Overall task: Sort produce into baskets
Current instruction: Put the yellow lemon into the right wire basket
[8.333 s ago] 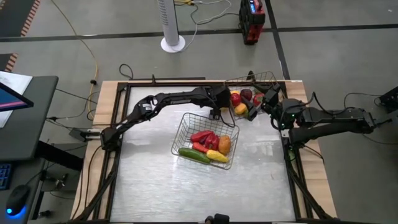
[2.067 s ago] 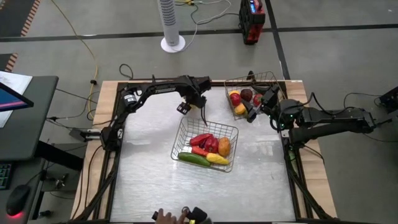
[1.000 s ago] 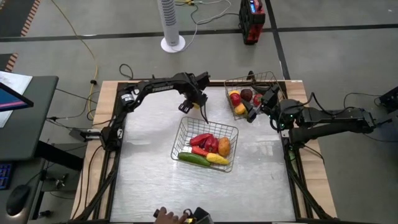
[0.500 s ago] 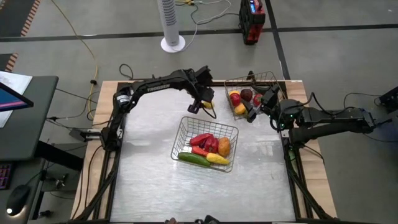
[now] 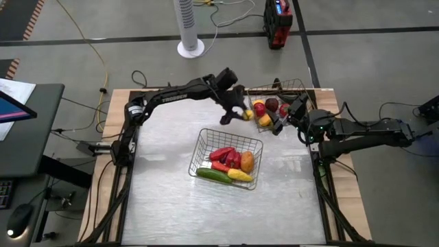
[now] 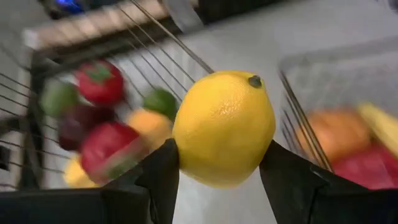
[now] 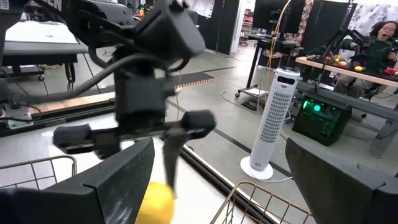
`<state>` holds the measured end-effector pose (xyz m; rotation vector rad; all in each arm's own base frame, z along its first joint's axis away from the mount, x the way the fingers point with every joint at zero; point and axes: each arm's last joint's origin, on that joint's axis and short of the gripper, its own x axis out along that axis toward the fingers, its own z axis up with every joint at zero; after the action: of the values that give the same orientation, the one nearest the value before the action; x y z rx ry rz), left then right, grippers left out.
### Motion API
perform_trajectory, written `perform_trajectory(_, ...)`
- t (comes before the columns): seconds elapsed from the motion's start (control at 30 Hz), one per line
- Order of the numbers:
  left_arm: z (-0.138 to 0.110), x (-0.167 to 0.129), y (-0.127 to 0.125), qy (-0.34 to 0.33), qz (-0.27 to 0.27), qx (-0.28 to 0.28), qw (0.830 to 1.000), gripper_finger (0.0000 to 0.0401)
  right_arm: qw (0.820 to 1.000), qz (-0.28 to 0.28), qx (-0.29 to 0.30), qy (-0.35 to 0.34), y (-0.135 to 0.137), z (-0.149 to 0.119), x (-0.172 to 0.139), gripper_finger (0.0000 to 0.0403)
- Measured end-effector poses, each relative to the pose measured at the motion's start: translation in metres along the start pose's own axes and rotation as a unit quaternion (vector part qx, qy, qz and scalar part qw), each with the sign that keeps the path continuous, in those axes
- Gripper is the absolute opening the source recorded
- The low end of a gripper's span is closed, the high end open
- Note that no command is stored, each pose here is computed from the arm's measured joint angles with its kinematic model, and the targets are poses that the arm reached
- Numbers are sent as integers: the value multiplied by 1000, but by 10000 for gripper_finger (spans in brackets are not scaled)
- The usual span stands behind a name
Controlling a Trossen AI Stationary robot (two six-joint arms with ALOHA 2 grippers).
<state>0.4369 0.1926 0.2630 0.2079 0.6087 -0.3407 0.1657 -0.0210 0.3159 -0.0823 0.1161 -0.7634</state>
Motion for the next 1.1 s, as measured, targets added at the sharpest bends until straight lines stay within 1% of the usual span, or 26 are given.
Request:
perform_trajectory(0.17, 16, 1, 9, -65, 56, -41, 995, 187, 1000, 0, 0, 0, 0, 0, 0, 388)
perform_trajectory(0.23, 21, 0, 12, -79, 95, -60, 990, 188, 1000, 0, 0, 0, 0, 0, 0, 388)
perform_trajectory(0.33, 25, -1, 17, -83, 166, -90, 978, 188, 1000, 0, 0, 0, 0, 0, 0, 388)
perform_trajectory(0.43, 29, 2, 21, -90, 235, -89, 964, 189, 1000, 0, 0, 0, 0, 0, 0, 388)
perform_trajectory(0.47, 29, 3, 22, -89, 247, -89, 961, 189, 1000, 0, 0, 0, 0, 0, 0, 388)
perform_trajectory(0.5, 28, 5, 22, -89, 253, -89, 959, 189, 1000, 0, 0, 0, 0, 0, 0, 388)
perform_trajectory(0.57, 28, 15, 24, -111, 265, -77, 955, 190, 1000, 0, 0, 0, 0, 0, 0, 388)
perform_trajectory(0.63, 24, 24, 24, -111, 260, -82, 956, 190, 1000, -1, 0, -1, 0, 0, 0, 388)
perform_trajectory(0.67, 24, 30, 25, -125, 264, -75, 953, 190, 1000, -1, 0, -1, 0, 0, 0, 388)
perform_trajectory(0.77, 19, 38, 24, -112, 265, -82, 954, 191, 1000, -1, -1, -1, 0, 0, 0, 388)
perform_trajectory(0.83, 18, 40, 22, -99, 273, -70, 954, 196, 1000, -2, -2, -1, 0, 0, 0, 388)
perform_trajectory(0.9, 18, 39, 22, -94, 276, -61, 954, 207, 1000, -3, -4, -1, -1, 0, 0, 388)
perform_trajectory(0.97, 19, 39, 22, -95, 271, -67, 955, 226, 1000, -6, -5, -1, -1, 0, 1, 388)
perform_trajectory(1.1, 21, 38, 21, -105, 248, -68, 961, 276, 1000, -9, -3, -1, -2, 0, 2, 388)
